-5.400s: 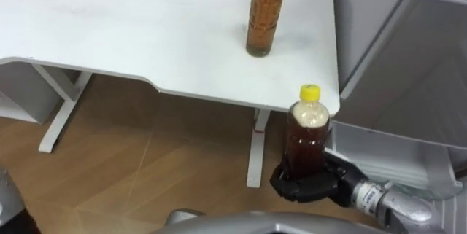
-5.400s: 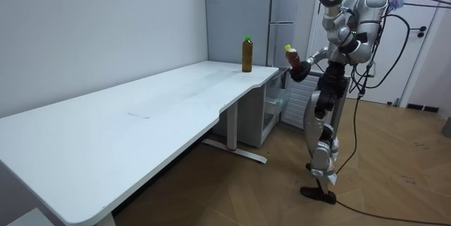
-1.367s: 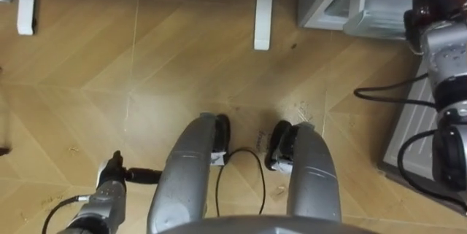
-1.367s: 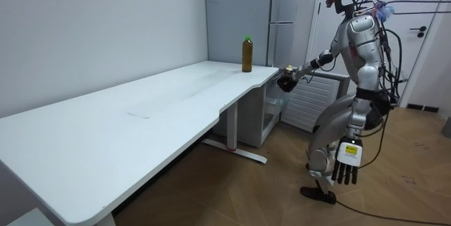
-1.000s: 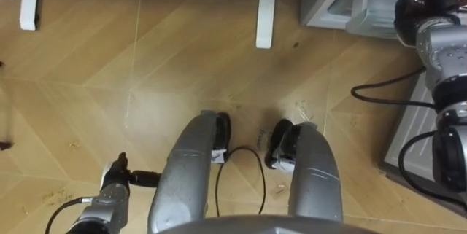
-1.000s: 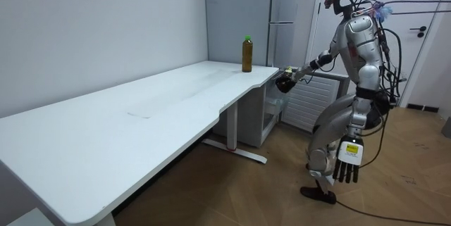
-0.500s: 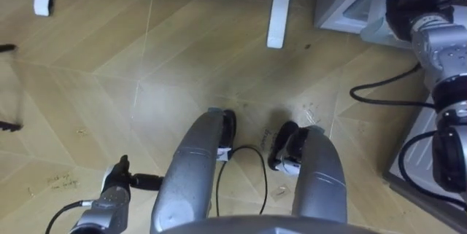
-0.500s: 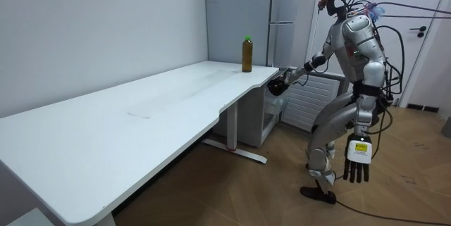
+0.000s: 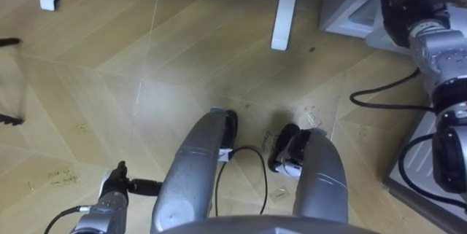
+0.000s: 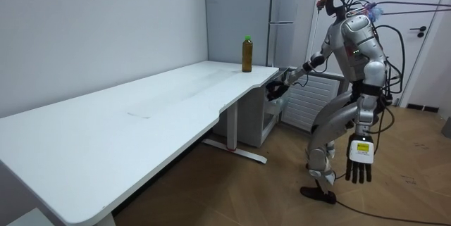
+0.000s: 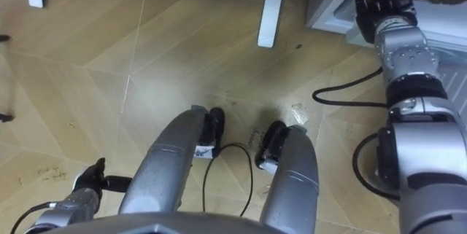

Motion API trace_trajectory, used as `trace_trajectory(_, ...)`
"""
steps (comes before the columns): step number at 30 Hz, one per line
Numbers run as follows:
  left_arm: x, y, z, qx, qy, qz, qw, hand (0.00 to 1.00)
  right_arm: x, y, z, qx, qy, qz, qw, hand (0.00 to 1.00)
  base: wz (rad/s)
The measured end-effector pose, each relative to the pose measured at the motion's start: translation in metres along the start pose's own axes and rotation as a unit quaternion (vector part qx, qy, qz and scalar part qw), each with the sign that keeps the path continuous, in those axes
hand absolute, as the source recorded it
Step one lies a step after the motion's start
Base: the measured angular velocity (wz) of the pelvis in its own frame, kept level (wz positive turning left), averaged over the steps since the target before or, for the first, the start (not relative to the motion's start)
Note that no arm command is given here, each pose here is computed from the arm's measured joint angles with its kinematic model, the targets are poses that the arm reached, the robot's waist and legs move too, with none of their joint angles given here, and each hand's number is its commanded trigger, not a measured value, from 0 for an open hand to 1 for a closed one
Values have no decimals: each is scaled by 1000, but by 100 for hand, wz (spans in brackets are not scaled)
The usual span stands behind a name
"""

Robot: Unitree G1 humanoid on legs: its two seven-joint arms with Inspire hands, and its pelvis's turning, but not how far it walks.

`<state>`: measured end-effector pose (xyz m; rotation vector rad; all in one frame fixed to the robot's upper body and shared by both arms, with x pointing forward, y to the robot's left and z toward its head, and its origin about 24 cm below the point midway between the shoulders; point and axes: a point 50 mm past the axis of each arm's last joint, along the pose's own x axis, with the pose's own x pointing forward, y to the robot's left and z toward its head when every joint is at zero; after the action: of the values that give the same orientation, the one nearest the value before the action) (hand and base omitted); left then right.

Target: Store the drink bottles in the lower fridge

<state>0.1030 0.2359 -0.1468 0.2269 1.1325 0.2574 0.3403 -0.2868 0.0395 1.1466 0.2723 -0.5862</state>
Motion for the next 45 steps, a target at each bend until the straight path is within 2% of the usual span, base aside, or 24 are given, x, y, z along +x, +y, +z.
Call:
trace_trajectory(33, -3, 1, -6, 0, 2, -2, 1000, 0, 0, 5, 2, -40, 3, 42, 998, 0, 1)
trace_trajectory(45, -3, 2, -13, 2, 18, -16, 1000, 0, 2, -27, -3, -67, 26, -1, 997, 0, 0)
